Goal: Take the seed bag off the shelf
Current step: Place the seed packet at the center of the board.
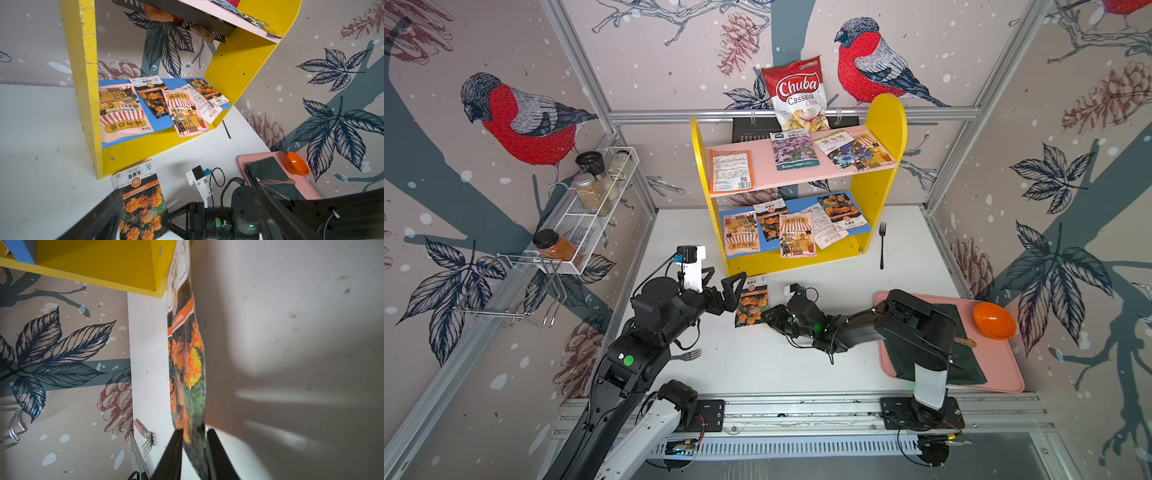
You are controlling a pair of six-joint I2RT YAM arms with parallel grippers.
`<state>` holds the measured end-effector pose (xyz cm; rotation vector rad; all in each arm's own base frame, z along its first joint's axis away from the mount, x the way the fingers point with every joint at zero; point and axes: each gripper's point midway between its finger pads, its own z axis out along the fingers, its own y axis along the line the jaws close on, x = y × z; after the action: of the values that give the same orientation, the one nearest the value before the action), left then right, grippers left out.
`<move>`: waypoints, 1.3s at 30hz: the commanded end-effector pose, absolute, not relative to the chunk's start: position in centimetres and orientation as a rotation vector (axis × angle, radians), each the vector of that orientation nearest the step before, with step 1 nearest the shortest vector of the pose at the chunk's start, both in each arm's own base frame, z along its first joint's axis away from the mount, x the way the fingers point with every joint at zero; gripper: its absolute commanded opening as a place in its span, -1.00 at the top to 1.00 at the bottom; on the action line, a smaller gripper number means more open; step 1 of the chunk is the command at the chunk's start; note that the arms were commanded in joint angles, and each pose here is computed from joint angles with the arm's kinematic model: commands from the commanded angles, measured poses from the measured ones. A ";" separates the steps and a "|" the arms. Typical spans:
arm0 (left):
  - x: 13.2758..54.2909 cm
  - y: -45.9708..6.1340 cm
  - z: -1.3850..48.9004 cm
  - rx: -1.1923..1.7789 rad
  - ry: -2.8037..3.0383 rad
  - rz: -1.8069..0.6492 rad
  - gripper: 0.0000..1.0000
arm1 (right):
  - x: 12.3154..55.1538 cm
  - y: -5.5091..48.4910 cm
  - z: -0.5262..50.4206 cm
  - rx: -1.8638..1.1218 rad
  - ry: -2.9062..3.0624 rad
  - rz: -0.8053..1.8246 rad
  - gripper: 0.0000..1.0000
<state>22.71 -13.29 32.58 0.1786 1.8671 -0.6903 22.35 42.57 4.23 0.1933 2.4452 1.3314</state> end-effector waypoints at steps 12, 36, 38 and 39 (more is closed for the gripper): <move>22.9 -13.3 33.3 0.182 1.825 -0.688 -0.98 | 22.9 41.9 3.4 0.151 2.495 1.160 -0.27; 23.7 -13.6 34.8 0.166 1.811 -0.708 -0.98 | 23.4 39.9 10.8 -0.183 2.345 0.761 -1.00; 23.9 -13.8 35.2 0.161 1.803 -0.720 -0.97 | 23.3 39.2 12.7 -0.206 2.309 0.751 -1.00; 23.9 -13.9 35.4 0.161 1.800 -0.723 -0.97 | 23.4 38.8 13.6 -0.209 2.293 0.749 -1.00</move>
<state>23.63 -13.71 33.73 0.1701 1.8545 -0.6996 23.21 39.79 11.95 -0.1506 2.3456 0.8054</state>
